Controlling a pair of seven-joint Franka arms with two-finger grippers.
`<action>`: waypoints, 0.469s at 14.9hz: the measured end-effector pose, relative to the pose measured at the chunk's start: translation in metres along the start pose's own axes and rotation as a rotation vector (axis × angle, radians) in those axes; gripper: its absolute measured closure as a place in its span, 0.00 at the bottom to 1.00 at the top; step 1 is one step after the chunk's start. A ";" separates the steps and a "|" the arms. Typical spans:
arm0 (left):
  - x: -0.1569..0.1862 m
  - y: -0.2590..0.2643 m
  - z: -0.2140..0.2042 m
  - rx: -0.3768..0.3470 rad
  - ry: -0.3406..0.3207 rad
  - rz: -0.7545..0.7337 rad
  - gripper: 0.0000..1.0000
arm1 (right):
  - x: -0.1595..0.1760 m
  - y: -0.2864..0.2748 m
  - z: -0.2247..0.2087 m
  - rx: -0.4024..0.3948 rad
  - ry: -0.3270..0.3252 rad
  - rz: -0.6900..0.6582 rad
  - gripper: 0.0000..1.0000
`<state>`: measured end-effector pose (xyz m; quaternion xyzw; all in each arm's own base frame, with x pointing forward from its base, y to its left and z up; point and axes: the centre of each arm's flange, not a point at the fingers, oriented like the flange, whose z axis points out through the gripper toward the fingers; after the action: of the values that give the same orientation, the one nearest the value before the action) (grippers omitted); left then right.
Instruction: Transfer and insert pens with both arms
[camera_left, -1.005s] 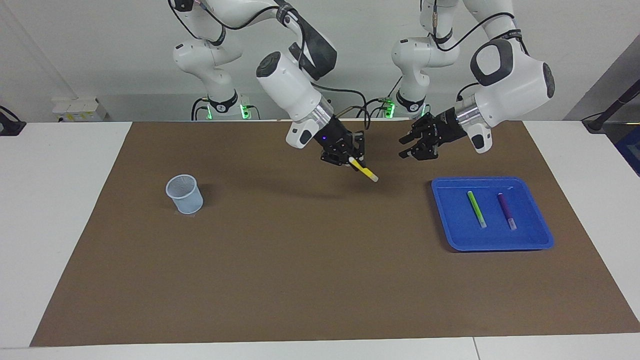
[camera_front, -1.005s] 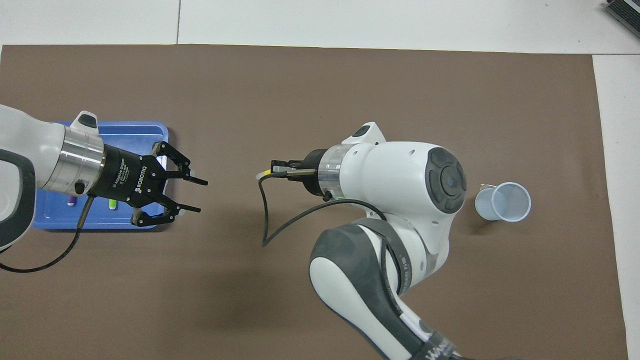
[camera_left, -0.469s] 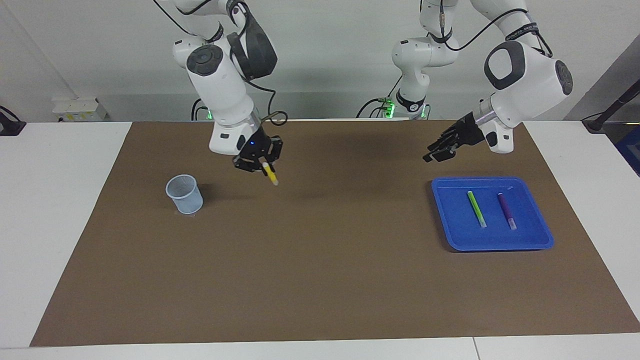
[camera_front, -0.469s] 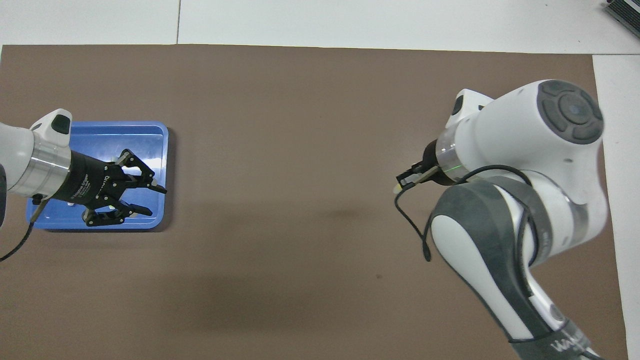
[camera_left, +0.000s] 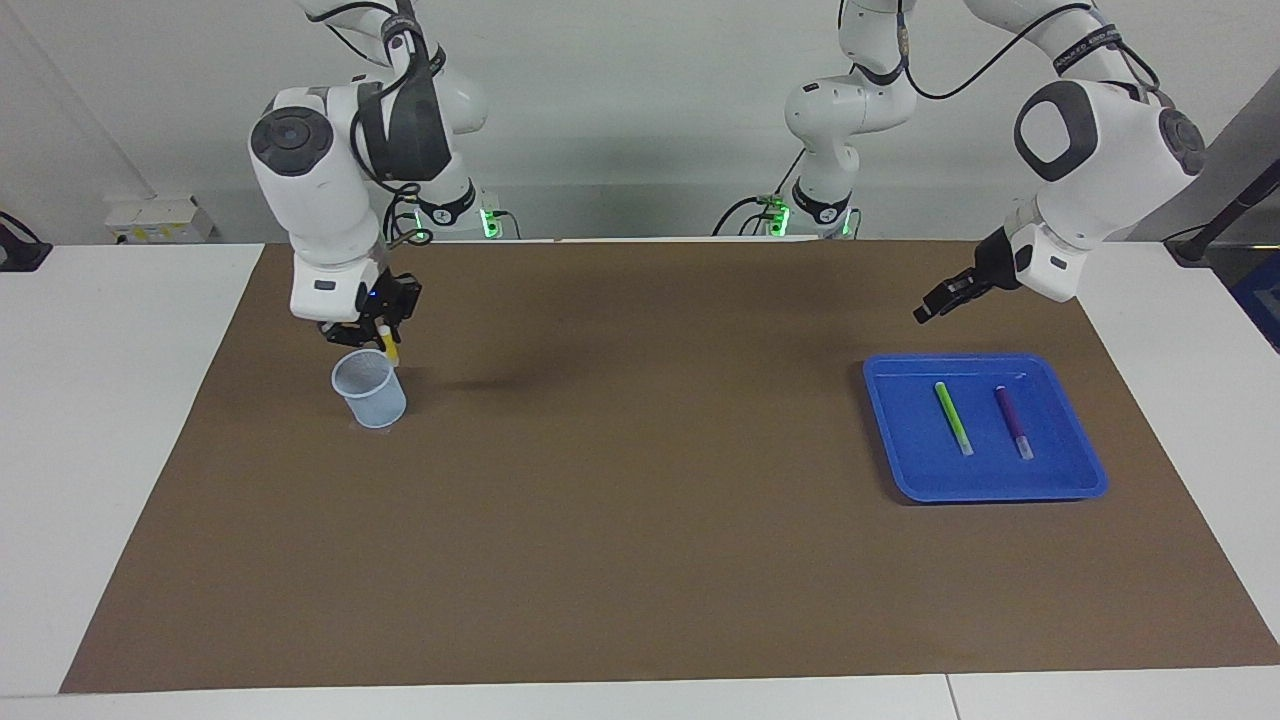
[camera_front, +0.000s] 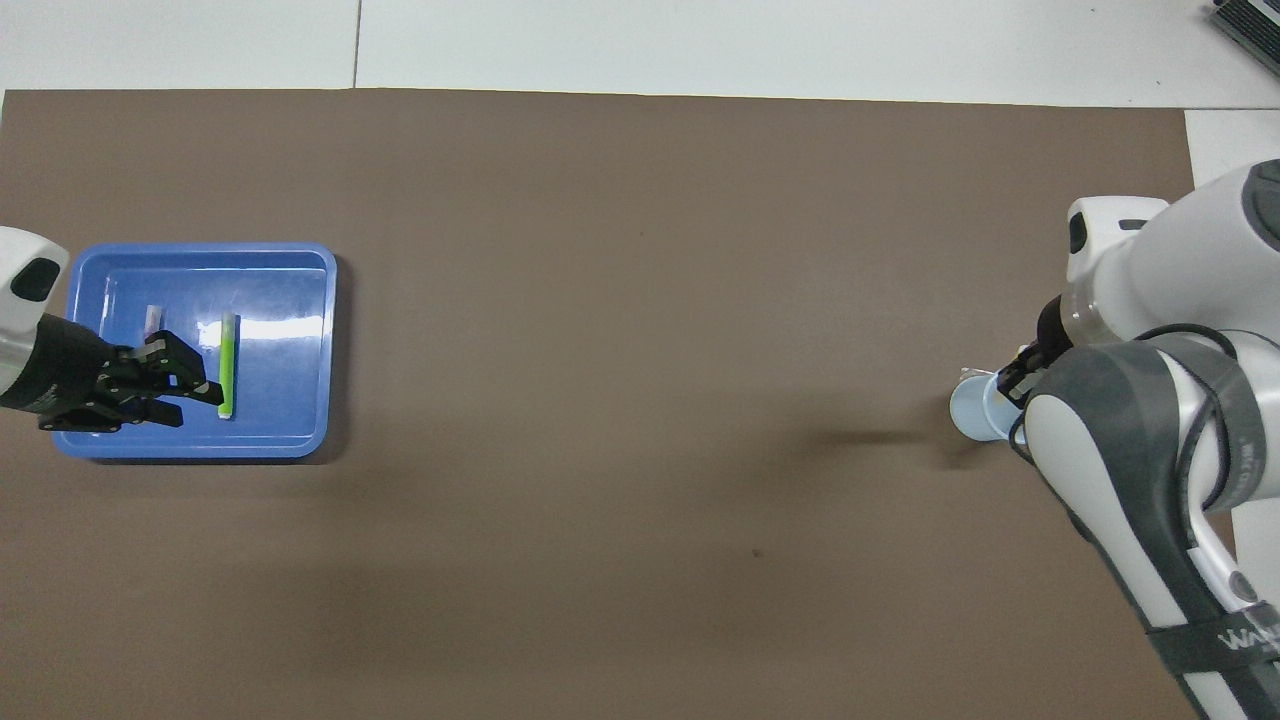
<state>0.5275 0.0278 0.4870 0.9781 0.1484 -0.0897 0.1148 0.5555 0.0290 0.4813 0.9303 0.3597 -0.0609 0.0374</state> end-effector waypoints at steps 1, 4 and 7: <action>0.003 -0.006 -0.002 0.018 0.018 0.051 0.49 | -0.007 0.009 0.006 -0.011 0.002 -0.014 0.82; 0.008 -0.010 -0.006 0.080 0.068 0.207 0.50 | -0.023 0.016 0.031 -0.022 0.011 -0.020 0.82; 0.015 -0.015 -0.006 0.135 0.107 0.331 0.50 | -0.032 0.006 0.047 -0.020 0.003 -0.025 0.82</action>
<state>0.5376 0.0476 0.4867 0.9981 -0.0151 -0.0273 0.0538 0.5321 -0.0016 0.4393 0.9254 0.3719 -0.0564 0.0453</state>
